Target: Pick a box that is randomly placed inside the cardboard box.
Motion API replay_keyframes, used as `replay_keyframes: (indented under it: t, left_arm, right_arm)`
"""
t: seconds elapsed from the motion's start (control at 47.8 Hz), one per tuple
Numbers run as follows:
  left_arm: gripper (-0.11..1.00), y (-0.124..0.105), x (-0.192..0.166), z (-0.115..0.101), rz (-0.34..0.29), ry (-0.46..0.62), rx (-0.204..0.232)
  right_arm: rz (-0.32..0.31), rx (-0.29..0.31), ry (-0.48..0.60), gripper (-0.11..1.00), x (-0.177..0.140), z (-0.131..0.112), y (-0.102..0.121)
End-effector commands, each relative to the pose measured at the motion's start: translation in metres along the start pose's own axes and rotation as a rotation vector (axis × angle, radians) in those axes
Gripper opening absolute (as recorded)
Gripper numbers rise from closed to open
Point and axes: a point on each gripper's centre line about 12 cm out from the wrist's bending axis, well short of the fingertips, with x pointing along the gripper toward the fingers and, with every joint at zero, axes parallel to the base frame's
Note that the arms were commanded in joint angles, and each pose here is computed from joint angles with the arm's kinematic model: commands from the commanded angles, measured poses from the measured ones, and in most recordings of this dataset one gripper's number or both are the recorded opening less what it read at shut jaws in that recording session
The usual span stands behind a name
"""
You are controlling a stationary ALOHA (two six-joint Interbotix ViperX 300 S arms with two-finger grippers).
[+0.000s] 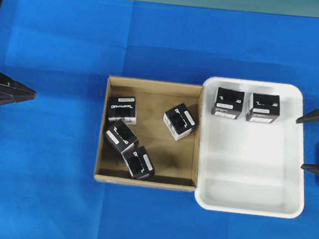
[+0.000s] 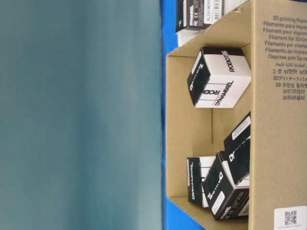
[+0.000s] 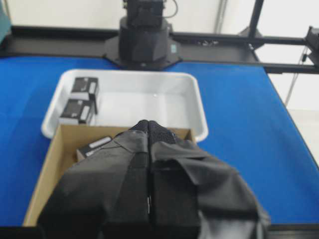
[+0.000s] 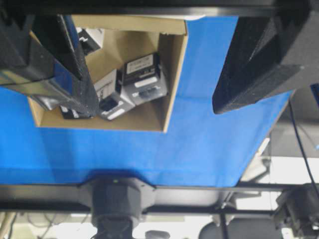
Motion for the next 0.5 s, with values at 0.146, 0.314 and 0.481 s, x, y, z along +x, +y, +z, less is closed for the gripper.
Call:
replay_keyframes:
  t: [0.146, 0.314, 0.481]
  left_arm:
    - [-0.07, -0.0004, 0.0014, 0.0037, -0.002, -0.008, 0.003]
    - [-0.07, -0.0004, 0.0017, 0.0028, -0.002, -0.005, 0.003]
    - [-0.07, -0.0004, 0.0014, 0.0037, -0.002, -0.008, 0.003]
  right_arm:
    - [-0.002, -0.001, -0.014, 0.99, 0.0003, 0.0034, -0.0003]
    - [-0.002, -0.003, -0.014, 0.99, 0.0003, 0.0034, -0.0003]
    - [-0.002, -0.003, -0.012, 0.99, 0.0007, 0.0027, -0.0003]
